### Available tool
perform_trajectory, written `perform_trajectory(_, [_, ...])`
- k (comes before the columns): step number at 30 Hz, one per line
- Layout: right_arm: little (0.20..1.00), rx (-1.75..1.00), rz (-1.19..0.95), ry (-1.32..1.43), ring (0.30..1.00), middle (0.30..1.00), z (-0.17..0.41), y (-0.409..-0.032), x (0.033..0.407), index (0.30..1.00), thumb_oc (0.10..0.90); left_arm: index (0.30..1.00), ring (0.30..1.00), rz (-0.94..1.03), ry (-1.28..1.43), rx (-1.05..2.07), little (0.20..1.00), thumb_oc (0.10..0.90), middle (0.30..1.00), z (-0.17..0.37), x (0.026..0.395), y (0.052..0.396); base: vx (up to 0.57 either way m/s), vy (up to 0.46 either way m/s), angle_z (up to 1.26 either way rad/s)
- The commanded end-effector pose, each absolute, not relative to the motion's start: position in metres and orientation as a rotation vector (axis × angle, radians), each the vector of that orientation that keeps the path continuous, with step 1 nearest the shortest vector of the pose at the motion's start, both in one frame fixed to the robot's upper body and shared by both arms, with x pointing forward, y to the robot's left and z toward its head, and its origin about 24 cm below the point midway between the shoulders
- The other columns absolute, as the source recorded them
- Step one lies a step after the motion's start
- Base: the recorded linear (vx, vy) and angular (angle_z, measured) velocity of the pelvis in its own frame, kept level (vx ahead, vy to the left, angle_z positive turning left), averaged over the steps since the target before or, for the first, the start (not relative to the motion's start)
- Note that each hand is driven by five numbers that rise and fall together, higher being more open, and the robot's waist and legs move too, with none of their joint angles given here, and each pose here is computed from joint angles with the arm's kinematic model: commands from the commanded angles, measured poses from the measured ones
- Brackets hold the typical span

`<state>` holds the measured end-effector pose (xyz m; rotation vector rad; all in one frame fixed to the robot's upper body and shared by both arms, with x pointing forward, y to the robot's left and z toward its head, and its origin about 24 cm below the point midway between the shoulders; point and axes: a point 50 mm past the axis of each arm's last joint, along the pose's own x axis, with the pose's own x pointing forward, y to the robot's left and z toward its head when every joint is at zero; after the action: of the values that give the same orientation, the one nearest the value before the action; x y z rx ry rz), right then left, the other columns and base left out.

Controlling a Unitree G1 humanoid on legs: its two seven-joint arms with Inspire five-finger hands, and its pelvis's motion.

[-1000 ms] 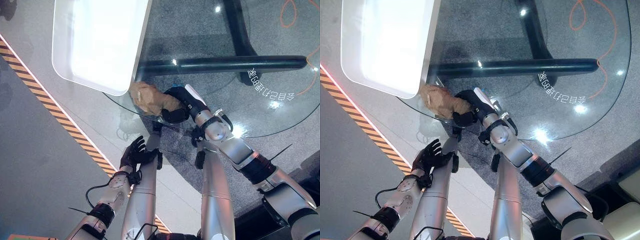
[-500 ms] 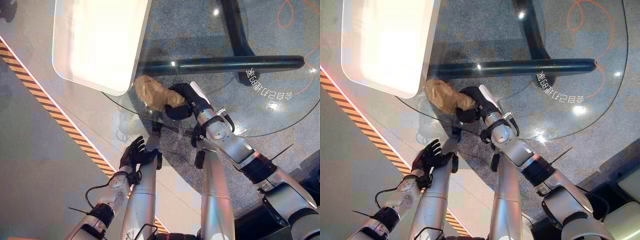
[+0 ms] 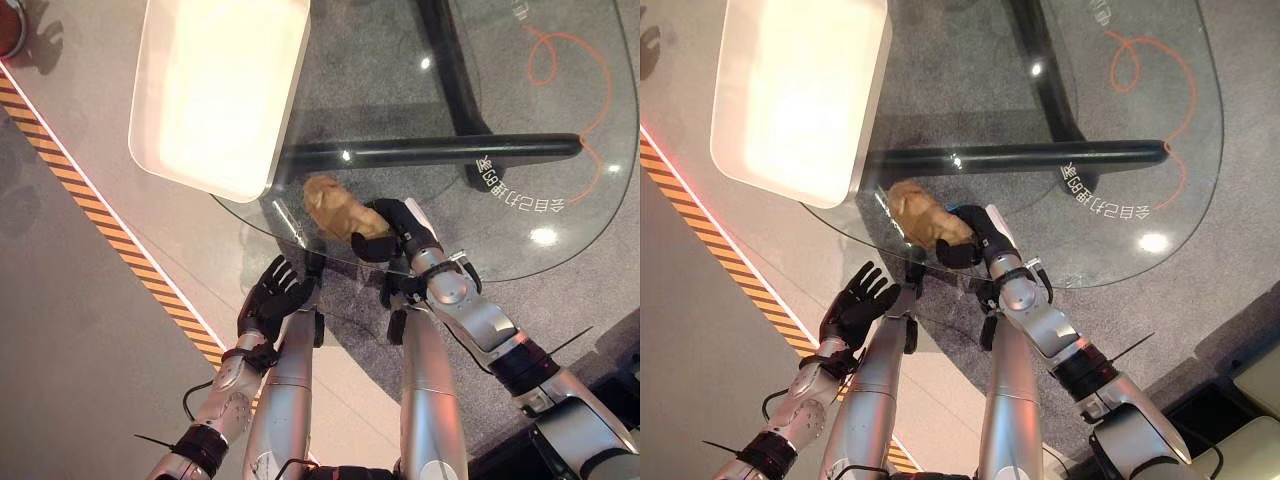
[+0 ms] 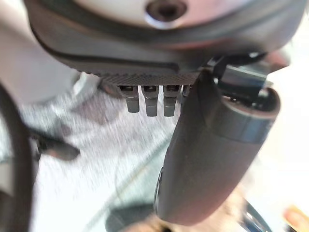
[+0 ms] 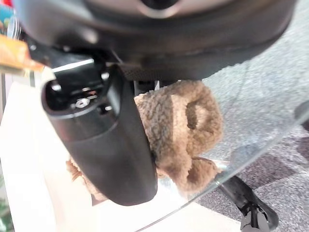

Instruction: Wipe the table with a cloth and put it in the basket.

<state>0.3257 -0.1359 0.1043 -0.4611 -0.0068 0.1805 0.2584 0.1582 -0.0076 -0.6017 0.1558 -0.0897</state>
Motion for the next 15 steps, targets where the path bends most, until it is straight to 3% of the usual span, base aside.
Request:
perform_trajectory(1, [0.2, -0.337, 0.251, -0.279, 0.3, 0.3, 0.15, -0.126, 0.315, 0.3, 0.1, 0.9, 0.9, -0.113, 0.132, -0.723, 0.9, 0.8, 0.9, -0.01, 0.234, 0.158, -0.03, -0.061, -0.02])
perform_trajectory(6, [0.2, -0.274, 0.219, -0.329, 0.3, 0.3, 0.155, -0.14, 0.307, 0.3, 0.1, 0.9, 0.9, -0.192, 0.106, -0.825, 0.9, 0.8, 0.9, 0.0, 0.227, 0.153, -0.02, -0.07, -0.01])
perform_trajectory(15, [0.2, 0.138, 0.421, -0.481, 0.3, 0.3, 0.173, -0.136, 0.278, 0.3, 0.1, 0.9, 0.9, -0.289, -0.017, -1.063, 0.9, 0.8, 0.9, 0.019, 0.223, 0.147, 0.01, -0.024, 0.0])
